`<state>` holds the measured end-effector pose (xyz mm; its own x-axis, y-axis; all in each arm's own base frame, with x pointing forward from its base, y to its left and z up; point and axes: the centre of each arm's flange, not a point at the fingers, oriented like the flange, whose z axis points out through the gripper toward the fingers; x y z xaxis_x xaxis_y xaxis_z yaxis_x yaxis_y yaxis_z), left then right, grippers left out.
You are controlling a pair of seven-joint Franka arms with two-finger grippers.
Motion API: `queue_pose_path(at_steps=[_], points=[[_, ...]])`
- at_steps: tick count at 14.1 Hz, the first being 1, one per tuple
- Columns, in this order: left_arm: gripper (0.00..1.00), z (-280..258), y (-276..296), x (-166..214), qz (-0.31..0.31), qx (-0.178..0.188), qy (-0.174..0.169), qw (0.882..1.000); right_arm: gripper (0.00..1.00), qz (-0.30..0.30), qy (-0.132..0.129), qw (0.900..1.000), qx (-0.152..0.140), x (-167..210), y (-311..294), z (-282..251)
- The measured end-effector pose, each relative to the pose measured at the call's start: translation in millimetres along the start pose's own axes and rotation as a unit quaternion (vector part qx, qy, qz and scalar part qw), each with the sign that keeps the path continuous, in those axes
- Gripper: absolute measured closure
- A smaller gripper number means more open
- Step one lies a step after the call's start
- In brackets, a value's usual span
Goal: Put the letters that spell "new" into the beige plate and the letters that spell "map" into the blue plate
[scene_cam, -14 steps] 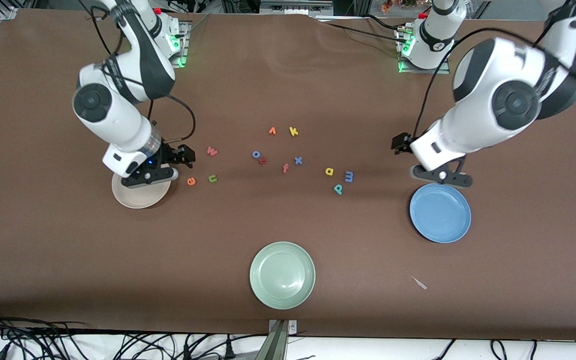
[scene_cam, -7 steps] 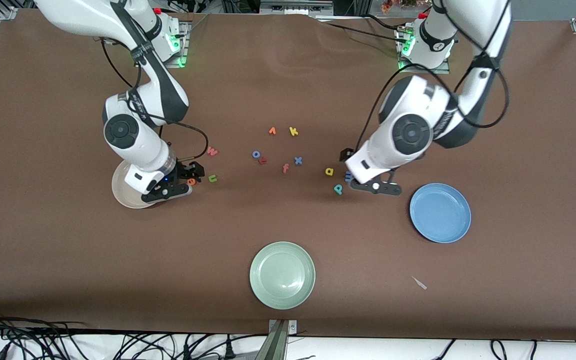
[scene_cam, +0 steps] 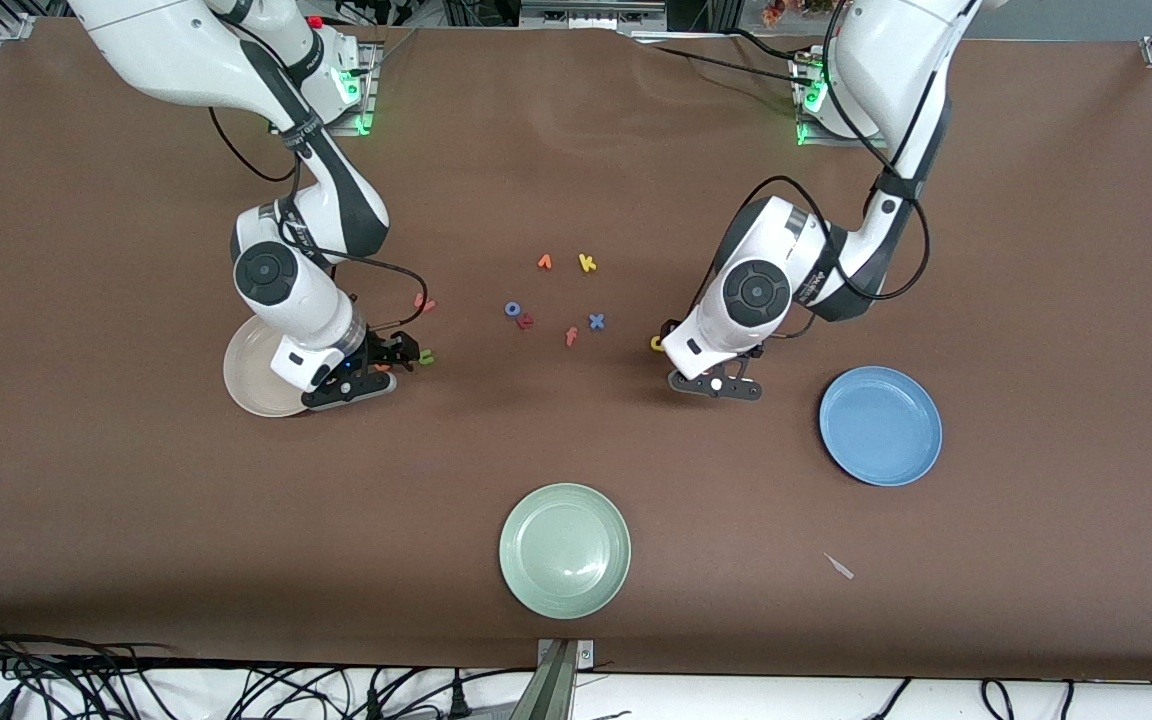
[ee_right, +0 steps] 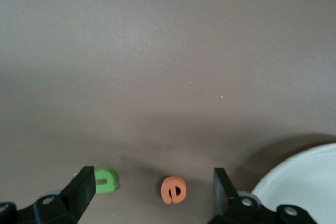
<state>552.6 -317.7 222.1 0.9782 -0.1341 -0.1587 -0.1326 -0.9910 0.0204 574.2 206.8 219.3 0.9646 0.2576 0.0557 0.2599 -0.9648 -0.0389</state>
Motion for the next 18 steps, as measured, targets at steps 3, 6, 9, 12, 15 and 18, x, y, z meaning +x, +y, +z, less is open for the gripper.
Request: queue_pose_path(at_steps=[3,6,9,12,15,18], points=[[0.0,35.8,-1.2,-14.2,0.003,-0.003,0.015,1.0,0.0,-0.005,0.003,1.0,-0.008,-0.2,7.2,10.4],[0.01,56.1,-1.4,-21.7,0.006,-0.005,0.026,1.0,0.0,-0.004,-0.001,1.0,-0.007,-2.6,9.3,19.9],[0.26,61.2,-2.3,-21.4,0.005,-0.005,0.027,1.0,0.0,-0.005,-0.008,1.0,-0.006,-11.2,9.0,30.7],[0.56,55.3,-1.1,-20.2,0.006,-0.007,0.032,0.999,0.0,-0.006,-0.014,1.0,-0.006,-17.9,8.7,36.9],[0.73,51.6,-1.0,-19.9,0.006,-0.007,0.034,0.999,0.01,-0.006,-0.021,1.0,-0.007,-23.6,8.6,41.5],[0.73,35.1,-3.3,-18.1,0.004,-0.002,0.024,1.0,0.05,-0.01,-0.022,1.0,-0.008,-29.1,8.1,46.1]])
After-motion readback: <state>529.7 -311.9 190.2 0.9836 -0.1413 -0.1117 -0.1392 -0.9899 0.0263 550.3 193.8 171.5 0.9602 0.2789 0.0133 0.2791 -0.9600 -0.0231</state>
